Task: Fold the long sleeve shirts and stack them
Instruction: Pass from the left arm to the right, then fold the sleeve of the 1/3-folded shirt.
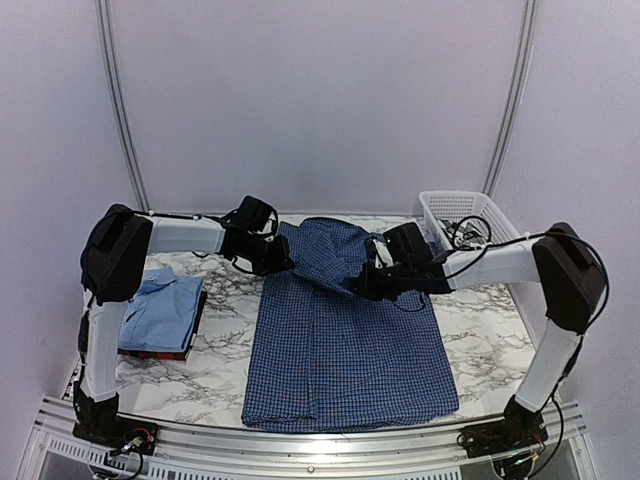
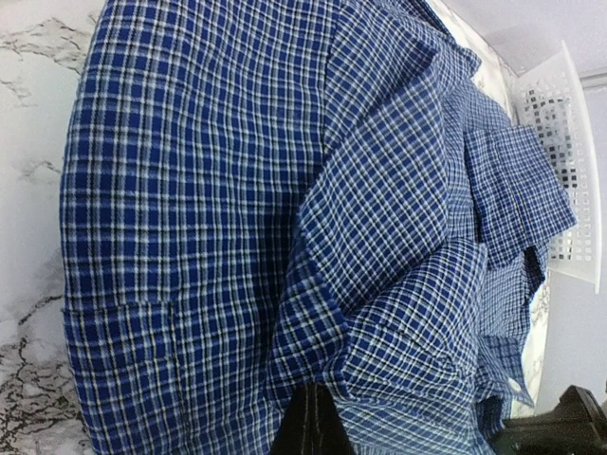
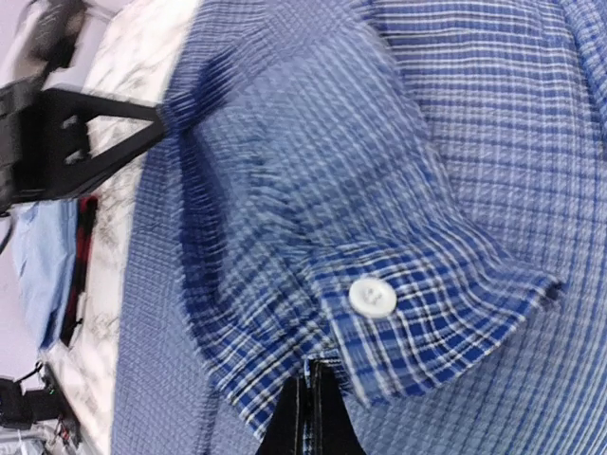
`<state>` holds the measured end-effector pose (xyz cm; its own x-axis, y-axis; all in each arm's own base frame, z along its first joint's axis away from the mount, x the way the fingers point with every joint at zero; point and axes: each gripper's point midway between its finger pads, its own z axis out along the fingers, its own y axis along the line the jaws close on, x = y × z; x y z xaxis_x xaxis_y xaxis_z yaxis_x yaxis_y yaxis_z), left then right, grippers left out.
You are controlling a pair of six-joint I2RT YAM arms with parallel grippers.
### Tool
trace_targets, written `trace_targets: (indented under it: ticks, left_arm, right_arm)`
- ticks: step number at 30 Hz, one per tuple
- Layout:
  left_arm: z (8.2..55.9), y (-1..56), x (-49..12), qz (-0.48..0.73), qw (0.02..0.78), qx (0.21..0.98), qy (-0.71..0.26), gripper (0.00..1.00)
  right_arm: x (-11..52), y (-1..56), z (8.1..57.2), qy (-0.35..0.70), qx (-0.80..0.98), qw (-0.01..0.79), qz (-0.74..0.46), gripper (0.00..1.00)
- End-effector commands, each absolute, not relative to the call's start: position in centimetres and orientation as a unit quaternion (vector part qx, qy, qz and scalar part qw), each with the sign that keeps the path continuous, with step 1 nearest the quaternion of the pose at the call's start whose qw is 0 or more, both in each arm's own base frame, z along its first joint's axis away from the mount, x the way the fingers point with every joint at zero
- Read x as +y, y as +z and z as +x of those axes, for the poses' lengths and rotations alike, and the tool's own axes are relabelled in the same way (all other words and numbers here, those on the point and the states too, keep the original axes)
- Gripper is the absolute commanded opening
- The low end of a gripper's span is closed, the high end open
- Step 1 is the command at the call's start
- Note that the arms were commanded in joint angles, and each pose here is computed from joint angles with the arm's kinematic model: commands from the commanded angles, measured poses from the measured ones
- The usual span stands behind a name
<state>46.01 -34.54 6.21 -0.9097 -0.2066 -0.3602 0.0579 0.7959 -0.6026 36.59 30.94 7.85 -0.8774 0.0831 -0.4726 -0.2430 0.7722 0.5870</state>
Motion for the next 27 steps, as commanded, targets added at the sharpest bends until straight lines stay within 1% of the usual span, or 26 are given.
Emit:
trace_targets:
  ticks: [1,3,5,6,7,8,9,10,11,12,15,19,21,27]
  left_arm:
    - [44.6,9.1,-35.0,-0.015,0.204,0.916,-0.344,0.0]
    - [44.2,9.2,-35.2,-0.01,0.199,0.916,-0.349,0.0]
    - [43.9,9.3,-35.0,-0.011,0.198,0.916,-0.348,0.04]
    - [43.8,9.5,-34.8,-0.012,0.2,0.917,-0.346,0.09]
    - [43.7,9.7,-34.5,-0.012,0.204,0.917,-0.343,0.16]
    - [43.6,9.8,-34.1,-0.014,0.209,0.918,-0.337,0.2]
    - [43.5,10.0,-33.7,-0.017,0.214,0.918,-0.332,0.23]
    - [43.4,10.2,-33.3,-0.02,0.22,0.919,-0.327,0.29]
    - [43.2,10.4,-32.8,-0.024,0.224,0.92,-0.322,0.35]
    - [43.0,11.0,-32.4,-0.028,0.229,0.918,-0.321,0.37]
    - [41.9,11.3,-31.7,-0.032,0.224,0.92,-0.321,0.42]
    - [38.9,10.0,-30.5,-0.035,0.195,0.927,-0.318,0.46]
    - [37.2,9.5,-30.0,-0.034,0.184,0.93,-0.316,0.47]
    - [32.1,8.7,-30.1,-0.02,0.142,0.934,-0.327,0.47]
  right_arm:
    - [33.9,12.9,32.8,0.36,0.888,0.285,-0.038,0.0]
    - [35.3,13.3,30.8,0.364,0.886,0.284,-0.044,0.0]
    - [36.8,13.3,29.4,0.371,0.885,0.279,-0.049,0.0]
    - [37.6,13.1,28.7,0.376,0.884,0.273,-0.055,0.0]
    - [38.3,12.7,28.1,0.377,0.885,0.266,-0.061,0.0]
    - [39.1,12.3,27.4,0.376,0.887,0.26,-0.074,0.0]
    - [39.8,12.0,27.1,0.372,0.888,0.256,-0.087,0.02]
    - [40.4,12.2,26.9,0.368,0.888,0.256,-0.099,0.07]
    - [40.9,12.3,26.7,0.365,0.887,0.258,-0.114,0.17]
    - [41.4,12.8,26.4,0.368,0.883,0.261,-0.129,0.27]
    - [41.5,14.0,26.2,0.353,0.881,0.273,-0.158,0.44]
    - [40.3,15.1,26.5,0.319,0.883,0.292,-0.182,0.54]
    - [39.6,15.2,26.7,0.309,0.884,0.299,-0.184,0.56]
    - [38.1,13.0,27.0,0.3,0.888,0.282,-0.204,0.55]
